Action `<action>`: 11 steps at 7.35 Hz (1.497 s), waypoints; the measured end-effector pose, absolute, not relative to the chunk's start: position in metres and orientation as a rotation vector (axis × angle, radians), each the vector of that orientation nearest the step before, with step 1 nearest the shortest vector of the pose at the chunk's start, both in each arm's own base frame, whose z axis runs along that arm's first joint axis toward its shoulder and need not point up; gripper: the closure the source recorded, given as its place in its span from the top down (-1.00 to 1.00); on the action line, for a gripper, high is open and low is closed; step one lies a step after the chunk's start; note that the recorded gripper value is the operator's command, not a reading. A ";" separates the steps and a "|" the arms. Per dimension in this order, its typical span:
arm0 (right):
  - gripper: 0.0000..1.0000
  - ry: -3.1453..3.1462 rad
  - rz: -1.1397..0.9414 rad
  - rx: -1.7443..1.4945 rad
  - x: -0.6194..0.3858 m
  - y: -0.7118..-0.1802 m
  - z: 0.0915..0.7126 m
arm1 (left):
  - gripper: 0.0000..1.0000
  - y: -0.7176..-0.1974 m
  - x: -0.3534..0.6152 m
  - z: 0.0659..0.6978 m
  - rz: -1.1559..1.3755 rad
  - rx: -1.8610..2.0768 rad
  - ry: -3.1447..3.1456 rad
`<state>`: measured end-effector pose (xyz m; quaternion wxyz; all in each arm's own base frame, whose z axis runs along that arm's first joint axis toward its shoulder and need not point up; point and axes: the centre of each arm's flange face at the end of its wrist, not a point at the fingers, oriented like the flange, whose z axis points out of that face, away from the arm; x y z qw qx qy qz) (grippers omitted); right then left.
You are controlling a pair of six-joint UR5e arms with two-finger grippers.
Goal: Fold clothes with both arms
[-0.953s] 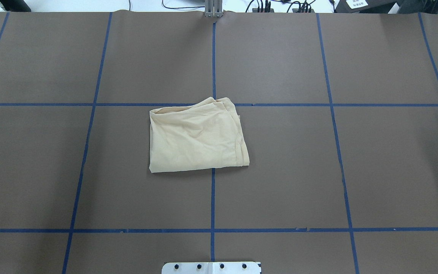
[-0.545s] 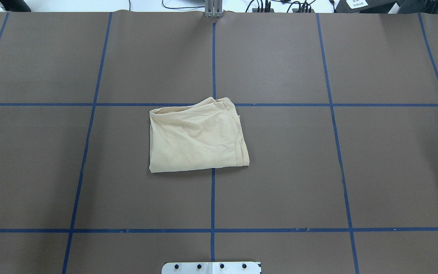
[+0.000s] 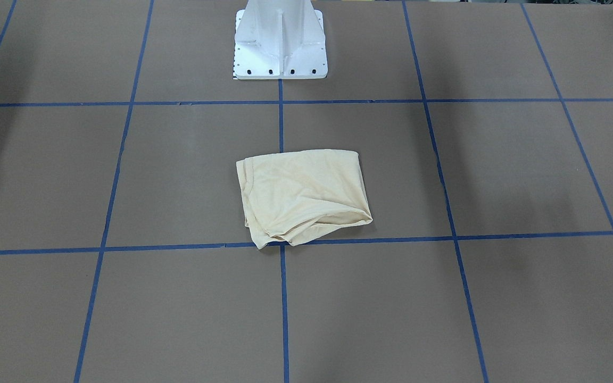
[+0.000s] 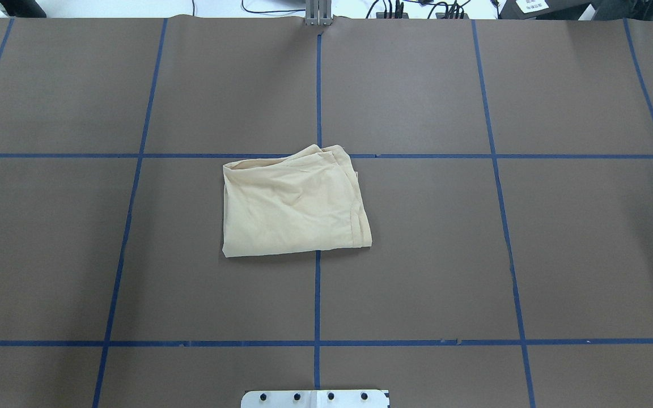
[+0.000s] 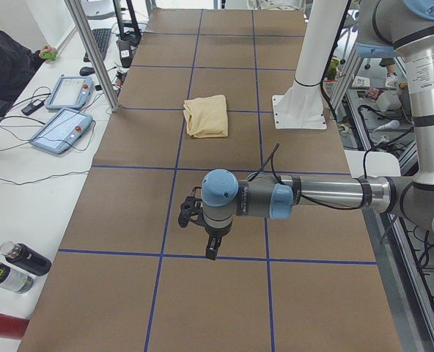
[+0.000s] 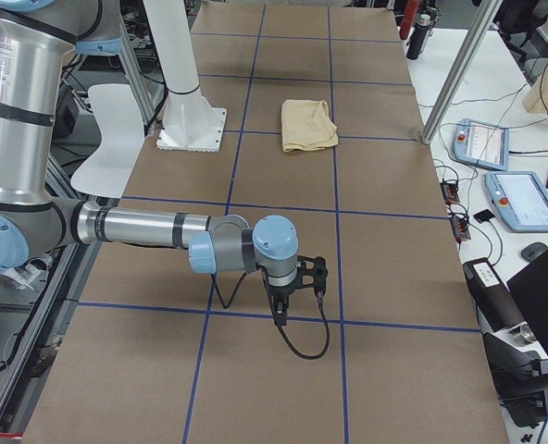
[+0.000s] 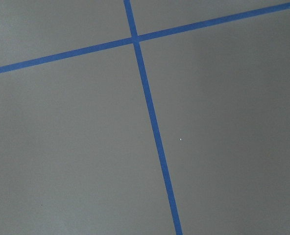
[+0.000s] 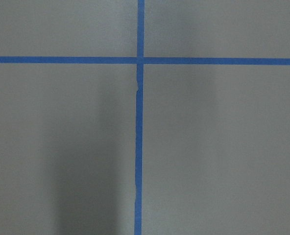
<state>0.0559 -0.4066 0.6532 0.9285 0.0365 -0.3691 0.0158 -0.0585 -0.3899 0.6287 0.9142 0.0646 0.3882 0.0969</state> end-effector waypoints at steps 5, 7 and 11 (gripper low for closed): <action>1.00 -0.757 0.032 0.072 0.055 -0.407 0.653 | 1.00 -0.390 -0.059 0.628 0.199 0.135 0.799; 1.00 -0.758 0.031 0.073 0.054 -0.407 0.653 | 1.00 -0.390 -0.059 0.628 0.199 0.135 0.800; 1.00 -0.761 0.026 0.078 0.053 -0.408 0.652 | 1.00 -0.390 -0.059 0.624 0.202 0.142 0.799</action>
